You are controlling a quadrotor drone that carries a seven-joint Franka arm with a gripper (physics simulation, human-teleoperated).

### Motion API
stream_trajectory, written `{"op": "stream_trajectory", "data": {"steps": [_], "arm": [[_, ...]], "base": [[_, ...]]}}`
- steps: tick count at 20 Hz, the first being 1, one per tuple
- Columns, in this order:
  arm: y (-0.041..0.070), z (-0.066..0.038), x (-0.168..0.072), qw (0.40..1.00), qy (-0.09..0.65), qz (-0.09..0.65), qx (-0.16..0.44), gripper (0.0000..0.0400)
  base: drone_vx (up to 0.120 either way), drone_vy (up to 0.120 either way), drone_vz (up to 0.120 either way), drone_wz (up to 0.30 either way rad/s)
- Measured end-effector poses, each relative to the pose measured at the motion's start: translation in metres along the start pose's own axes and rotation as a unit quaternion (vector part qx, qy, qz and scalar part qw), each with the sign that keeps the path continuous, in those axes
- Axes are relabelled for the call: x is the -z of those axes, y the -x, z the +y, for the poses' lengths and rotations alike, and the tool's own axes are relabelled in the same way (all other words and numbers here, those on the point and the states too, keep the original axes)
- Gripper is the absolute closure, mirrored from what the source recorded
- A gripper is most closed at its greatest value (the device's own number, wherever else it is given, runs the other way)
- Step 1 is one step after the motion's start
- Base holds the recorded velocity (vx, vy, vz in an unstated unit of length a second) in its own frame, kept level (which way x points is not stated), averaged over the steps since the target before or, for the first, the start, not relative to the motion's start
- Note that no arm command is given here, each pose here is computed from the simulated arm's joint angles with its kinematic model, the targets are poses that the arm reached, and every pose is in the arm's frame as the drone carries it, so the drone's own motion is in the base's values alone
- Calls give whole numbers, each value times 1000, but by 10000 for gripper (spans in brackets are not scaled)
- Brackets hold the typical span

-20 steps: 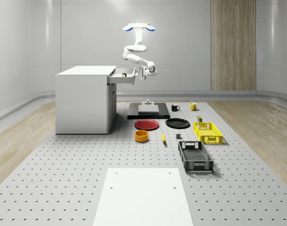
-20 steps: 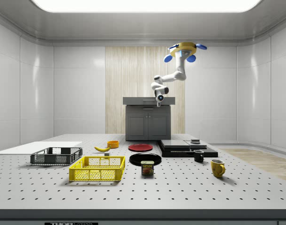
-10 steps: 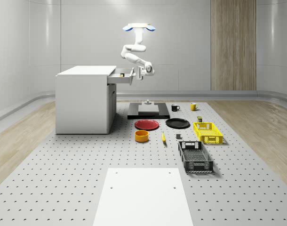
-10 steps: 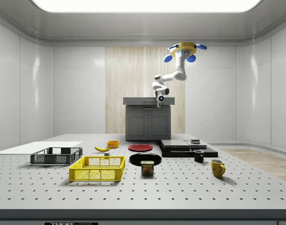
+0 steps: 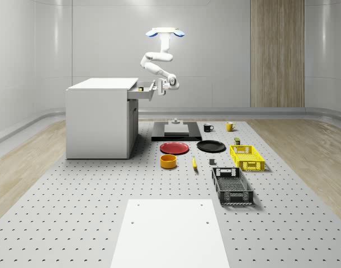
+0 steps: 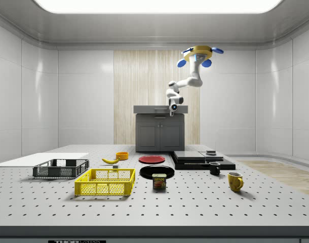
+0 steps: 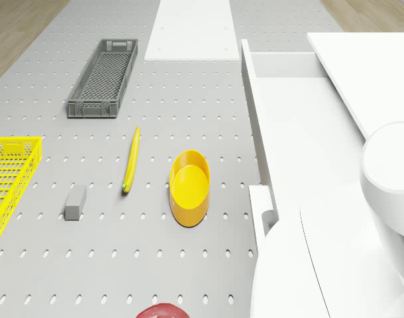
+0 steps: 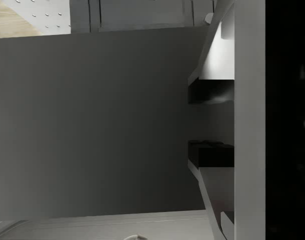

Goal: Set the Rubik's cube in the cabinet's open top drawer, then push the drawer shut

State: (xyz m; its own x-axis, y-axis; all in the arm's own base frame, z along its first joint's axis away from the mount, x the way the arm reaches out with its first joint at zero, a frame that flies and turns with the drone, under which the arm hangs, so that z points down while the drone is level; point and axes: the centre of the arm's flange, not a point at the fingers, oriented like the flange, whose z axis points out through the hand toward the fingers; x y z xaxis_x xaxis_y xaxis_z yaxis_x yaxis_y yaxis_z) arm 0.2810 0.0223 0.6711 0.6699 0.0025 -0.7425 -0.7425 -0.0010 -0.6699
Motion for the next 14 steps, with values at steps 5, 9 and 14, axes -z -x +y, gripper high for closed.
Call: {"op": "stream_trajectory", "data": {"steps": [5, 9, 14], "arm": [[-9, -7, -28, 1000, 0, 0, 16, 295], [4, -3, -47, 1000, 0, -1, 0, 294], [-4, -11, -71, 1000, 0, 0, 15, 295]], "base": [[0, 0, 0, 0], [0, 0, 0, 0], [0, 0, 0, 0]]}}
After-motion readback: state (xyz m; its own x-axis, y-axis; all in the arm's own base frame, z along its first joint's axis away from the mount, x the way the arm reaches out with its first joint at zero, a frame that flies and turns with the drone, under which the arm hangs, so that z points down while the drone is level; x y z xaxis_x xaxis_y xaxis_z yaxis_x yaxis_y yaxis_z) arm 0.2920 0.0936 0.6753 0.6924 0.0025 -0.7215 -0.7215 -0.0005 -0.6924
